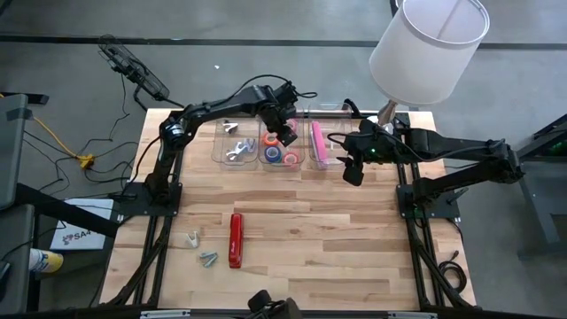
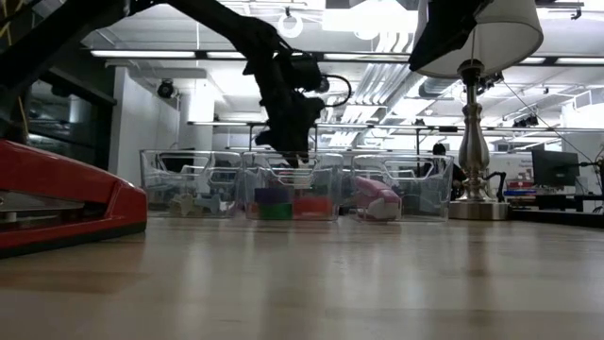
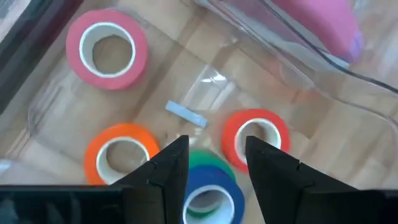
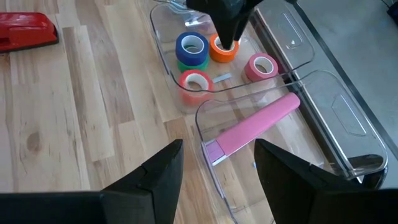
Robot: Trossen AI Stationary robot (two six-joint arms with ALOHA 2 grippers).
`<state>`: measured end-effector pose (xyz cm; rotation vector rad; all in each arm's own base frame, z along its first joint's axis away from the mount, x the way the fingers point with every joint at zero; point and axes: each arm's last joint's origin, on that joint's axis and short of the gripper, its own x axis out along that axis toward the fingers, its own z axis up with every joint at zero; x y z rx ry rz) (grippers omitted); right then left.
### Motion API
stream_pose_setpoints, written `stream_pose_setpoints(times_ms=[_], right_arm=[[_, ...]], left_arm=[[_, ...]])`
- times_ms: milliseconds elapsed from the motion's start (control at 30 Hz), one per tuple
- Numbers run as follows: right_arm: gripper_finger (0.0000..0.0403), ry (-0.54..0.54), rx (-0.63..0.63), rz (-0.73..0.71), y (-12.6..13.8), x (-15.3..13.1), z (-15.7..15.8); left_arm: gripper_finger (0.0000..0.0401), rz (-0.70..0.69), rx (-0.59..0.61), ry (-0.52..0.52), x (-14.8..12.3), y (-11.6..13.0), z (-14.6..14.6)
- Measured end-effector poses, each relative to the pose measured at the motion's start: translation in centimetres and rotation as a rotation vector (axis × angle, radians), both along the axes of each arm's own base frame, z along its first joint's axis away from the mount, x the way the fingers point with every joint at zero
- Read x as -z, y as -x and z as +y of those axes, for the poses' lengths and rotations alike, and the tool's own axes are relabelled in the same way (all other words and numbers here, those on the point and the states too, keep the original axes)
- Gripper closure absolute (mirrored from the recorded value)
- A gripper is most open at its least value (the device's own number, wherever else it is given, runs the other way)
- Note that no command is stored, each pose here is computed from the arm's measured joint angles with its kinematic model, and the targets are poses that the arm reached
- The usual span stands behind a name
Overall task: Pick and place Stapler, Stapler remover, tape
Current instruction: Put the gray staple remover into the left transparent bin
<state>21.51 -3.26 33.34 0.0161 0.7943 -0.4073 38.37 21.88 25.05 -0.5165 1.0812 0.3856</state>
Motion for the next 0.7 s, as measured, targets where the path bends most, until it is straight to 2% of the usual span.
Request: stream_pose_setpoints(times_ms=[367, 700], right_arm=[[0.0214, -0.003, -0.001, 0.021, 0.1, 0.1, 0.0], [0.0214, -0.005, -0.003, 0.047, 0.3, 0.3, 0.0]], left_arm=[[0.0245, 0.176, -0.020, 0.025, -4.4, 1.9, -0.9], [0.0245, 0.334, -0.071, 0.055, -6.5, 4.2, -2.7]])
